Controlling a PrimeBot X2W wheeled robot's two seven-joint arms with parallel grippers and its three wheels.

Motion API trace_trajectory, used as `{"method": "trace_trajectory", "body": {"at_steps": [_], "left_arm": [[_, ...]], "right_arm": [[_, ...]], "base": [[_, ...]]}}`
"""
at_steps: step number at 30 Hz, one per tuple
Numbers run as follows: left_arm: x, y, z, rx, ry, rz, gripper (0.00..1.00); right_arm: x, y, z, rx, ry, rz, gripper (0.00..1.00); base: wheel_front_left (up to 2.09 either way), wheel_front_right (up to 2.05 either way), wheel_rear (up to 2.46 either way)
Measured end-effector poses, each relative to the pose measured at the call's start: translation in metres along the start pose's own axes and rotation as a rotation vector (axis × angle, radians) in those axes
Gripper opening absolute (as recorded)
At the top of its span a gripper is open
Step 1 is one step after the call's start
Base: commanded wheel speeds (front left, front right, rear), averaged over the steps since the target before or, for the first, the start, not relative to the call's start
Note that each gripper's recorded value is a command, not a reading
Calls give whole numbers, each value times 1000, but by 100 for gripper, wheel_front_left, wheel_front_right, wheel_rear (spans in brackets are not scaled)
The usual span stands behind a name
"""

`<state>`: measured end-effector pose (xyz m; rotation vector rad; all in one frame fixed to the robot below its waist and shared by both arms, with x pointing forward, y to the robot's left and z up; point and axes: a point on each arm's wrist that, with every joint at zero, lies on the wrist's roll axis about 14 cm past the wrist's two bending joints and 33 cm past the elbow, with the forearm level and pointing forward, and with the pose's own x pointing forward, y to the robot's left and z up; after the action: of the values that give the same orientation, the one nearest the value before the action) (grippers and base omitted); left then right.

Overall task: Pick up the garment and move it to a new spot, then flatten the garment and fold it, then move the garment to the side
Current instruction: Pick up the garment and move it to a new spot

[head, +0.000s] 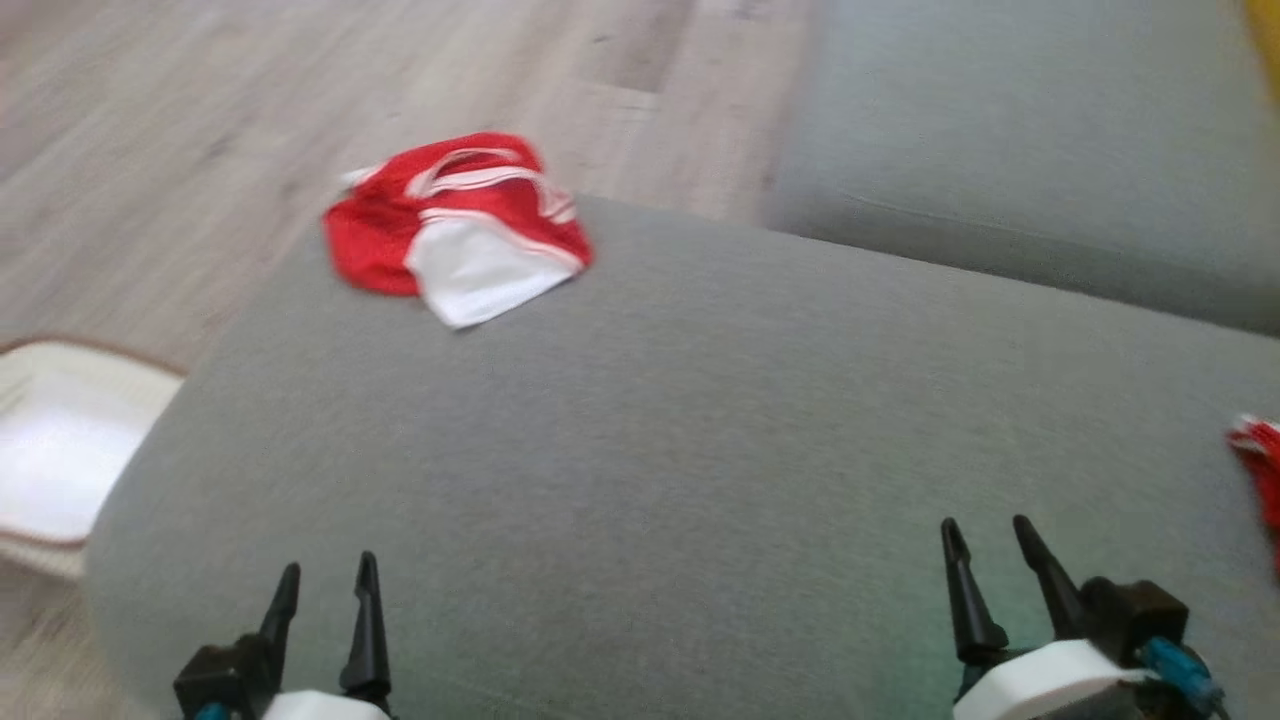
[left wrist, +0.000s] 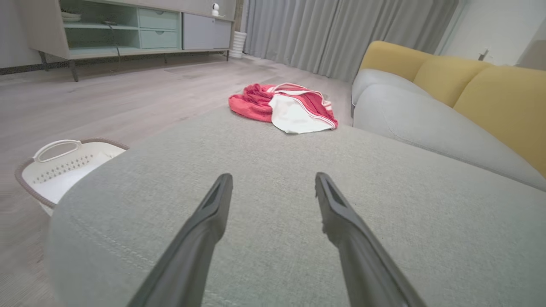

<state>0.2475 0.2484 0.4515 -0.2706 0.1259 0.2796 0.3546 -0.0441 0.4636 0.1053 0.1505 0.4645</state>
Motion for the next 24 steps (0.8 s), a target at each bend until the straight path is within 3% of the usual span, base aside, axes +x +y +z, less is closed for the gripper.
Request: {"method": "trace_trajectory", "body": {"at_steps": [6,11,20,24], "left_arm": [[-16,40,16,-13,-57,144,100],[-25,49,13,-19,-50,190,100],[-28,63,26,29,-68,200,100],[-16,63,57,75,-109,151,100]], "right_arm": [[33,52,4,-21,7,175,100],[46,74,-1,-24,27,245,100],[47,78,-9,-21,47,260,100],[51,61,-6,-26,37,213,100]], "base": [[0,0,0],[0,0,0],[0,0,0],[0,0,0]]}}
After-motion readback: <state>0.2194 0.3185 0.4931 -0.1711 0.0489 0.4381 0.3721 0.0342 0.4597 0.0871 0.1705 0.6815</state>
